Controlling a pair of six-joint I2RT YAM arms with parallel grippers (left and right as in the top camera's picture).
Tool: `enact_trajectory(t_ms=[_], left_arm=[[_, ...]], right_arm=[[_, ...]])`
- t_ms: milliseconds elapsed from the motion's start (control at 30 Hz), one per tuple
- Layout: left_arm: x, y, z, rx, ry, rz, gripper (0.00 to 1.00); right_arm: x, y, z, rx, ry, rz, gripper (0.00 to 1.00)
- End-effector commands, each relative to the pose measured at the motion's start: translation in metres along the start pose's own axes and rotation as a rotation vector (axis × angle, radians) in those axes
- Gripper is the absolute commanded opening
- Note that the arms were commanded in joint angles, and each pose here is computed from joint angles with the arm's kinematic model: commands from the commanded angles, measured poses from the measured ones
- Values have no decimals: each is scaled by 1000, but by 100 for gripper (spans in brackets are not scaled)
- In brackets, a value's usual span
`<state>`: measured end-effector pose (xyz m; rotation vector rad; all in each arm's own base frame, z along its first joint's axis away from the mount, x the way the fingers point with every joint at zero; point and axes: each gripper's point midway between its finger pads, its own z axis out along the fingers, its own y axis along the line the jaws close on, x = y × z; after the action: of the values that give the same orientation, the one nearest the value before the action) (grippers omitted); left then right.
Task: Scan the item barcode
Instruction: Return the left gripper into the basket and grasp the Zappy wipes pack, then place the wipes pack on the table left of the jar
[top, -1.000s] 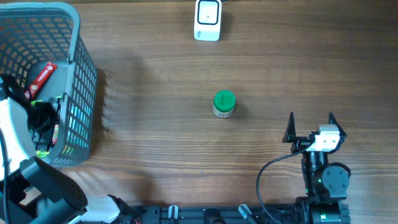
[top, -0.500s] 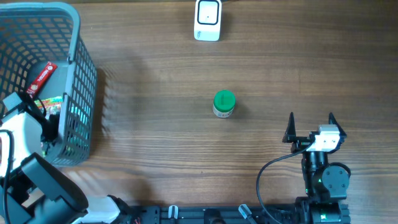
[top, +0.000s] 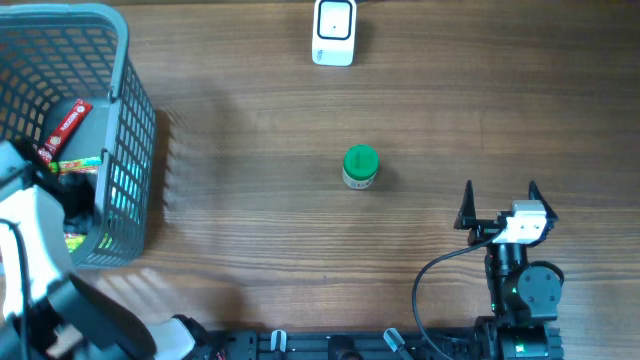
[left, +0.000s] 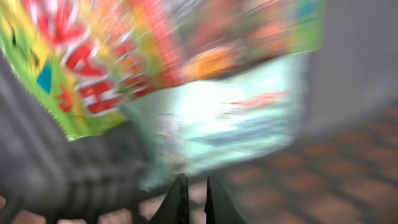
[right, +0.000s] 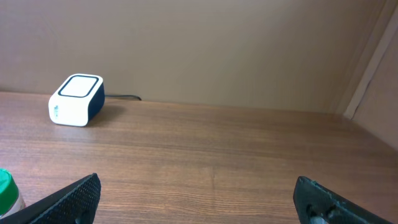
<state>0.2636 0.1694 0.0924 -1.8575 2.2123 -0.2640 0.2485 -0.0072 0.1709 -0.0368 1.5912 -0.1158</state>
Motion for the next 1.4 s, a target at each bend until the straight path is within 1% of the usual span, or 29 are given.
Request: enact_trajectory(t_ms=[0, 67, 100, 133, 167, 200, 233, 333, 433, 500, 633, 733, 833, 867, 933, 967, 1033, 1133, 1167, 1200, 1233, 1267, 1333, 1367], left_arm=[[-29, -62, -115, 280, -239, 67, 4], [-29, -71, -155, 350, -315, 87, 4], [-27, -68, -172, 363, -359, 89, 17], [-27, -62, -170, 336, -365, 79, 43], [-27, -55, -165, 299, -360, 69, 66], [-27, -43, -152, 227, -339, 51, 79], [-26, -30, -134, 154, -307, 35, 100], [-17, -8, -78, 40, -195, 14, 100], [-10, 7, -36, -16, -123, 3, 100], [-5, 14, -18, -30, -96, -1, 100], [9, 19, 7, 0, -41, -2, 100], [20, 32, 34, -4, -11, -6, 100], [29, 23, 57, 108, 15, 7, 100], [32, 19, 64, 147, 20, 12, 98], [35, 21, 71, 161, 23, 13, 94], [36, 23, 74, 160, 24, 12, 89], [39, 27, 81, 158, 27, 12, 71], [40, 20, 82, 194, 41, 17, 59], [42, 15, 80, 221, 56, 21, 50], [47, 9, 79, 259, 83, 25, 31], [50, 4, 77, 288, 102, 30, 9], [50, -1, 75, 313, 108, 35, 4], [41, -18, 64, 375, 83, 58, 4], [31, -31, 51, 407, 54, 74, 4]], right_arm=[[0, 0, 0, 0, -2, -9, 100], [0, 0, 0, 0, -2, -9, 100], [0, 0, 0, 0, -2, -9, 100], [0, 0, 0, 0, -2, -9, 100], [0, 0, 0, 0, -2, -9, 100], [0, 0, 0, 0, -2, -9, 100], [0, 0, 0, 0, -2, -9, 100], [0, 0, 0, 0, -2, -9, 100], [0, 0, 0, 0, -2, -9, 100], [0, 0, 0, 0, -2, -9, 100], [0, 0, 0, 0, -2, -8, 100], [0, 0, 0, 0, -2, -9, 100], [0, 0, 0, 0, -2, -9, 100], [0, 0, 0, 0, -2, -9, 100], [0, 0, 0, 0, -2, -9, 100], [0, 0, 0, 0, -2, -9, 100], [0, 0, 0, 0, -2, -9, 100], [0, 0, 0, 0, -2, -9, 100], [0, 0, 0, 0, -2, -9, 100], [0, 0, 0, 0, -2, -9, 100], [0, 0, 0, 0, -2, -9, 99], [0, 0, 0, 0, -2, -9, 100], [0, 0, 0, 0, -2, -9, 100], [0, 0, 0, 0, -2, -9, 100]])
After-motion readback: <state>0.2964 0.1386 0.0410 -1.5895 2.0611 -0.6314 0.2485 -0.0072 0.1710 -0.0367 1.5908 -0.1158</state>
